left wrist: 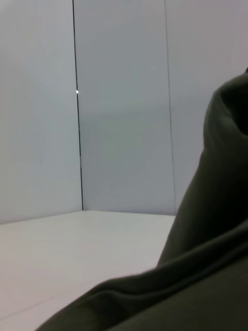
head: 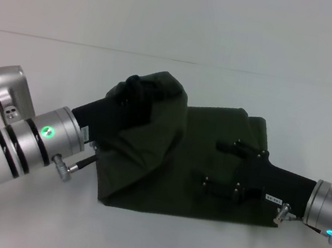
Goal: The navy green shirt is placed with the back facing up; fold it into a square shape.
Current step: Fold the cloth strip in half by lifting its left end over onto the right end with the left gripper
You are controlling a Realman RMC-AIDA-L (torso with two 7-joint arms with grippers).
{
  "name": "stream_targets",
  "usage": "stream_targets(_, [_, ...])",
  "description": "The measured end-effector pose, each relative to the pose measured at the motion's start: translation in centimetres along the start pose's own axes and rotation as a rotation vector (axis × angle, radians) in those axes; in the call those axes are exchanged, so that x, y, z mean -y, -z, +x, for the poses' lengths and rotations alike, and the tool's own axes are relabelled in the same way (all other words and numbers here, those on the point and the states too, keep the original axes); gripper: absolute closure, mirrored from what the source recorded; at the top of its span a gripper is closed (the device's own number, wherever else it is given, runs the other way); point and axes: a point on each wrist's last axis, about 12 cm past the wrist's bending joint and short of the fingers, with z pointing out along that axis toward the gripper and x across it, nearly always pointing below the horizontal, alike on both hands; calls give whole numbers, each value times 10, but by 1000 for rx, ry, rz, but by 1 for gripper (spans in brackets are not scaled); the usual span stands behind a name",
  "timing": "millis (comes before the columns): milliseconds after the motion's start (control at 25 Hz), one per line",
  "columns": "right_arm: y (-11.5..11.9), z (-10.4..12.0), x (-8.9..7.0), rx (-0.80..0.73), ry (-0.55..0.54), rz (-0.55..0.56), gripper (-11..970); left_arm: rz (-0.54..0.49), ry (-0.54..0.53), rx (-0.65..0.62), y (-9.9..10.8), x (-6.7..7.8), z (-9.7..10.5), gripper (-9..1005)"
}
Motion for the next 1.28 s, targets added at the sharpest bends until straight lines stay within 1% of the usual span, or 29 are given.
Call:
stream_targets(440, [3, 2, 0, 5, -11, 14, 51, 11, -20, 6, -18, -4, 15, 915])
stream_targets(720, [3, 3, 0, 4, -14, 16, 51, 2, -50, 29, -21, -8, 20, 915])
stream_targets(920, [6, 6, -1, 2, -22, 23, 51, 23, -112, 13, -28, -7, 30, 809])
stream_targets(1040, [11, 9, -1, 6, -34, 37, 51, 30, -127, -1, -31, -6, 34, 745])
stream_targets(1200, [17, 15, -3, 8, -53, 54, 51, 38, -134, 9, -30, -6, 34, 606])
stream_targets(1280, [23, 22, -5, 4, -73, 68, 51, 44, -139, 5, -30, -5, 34, 536])
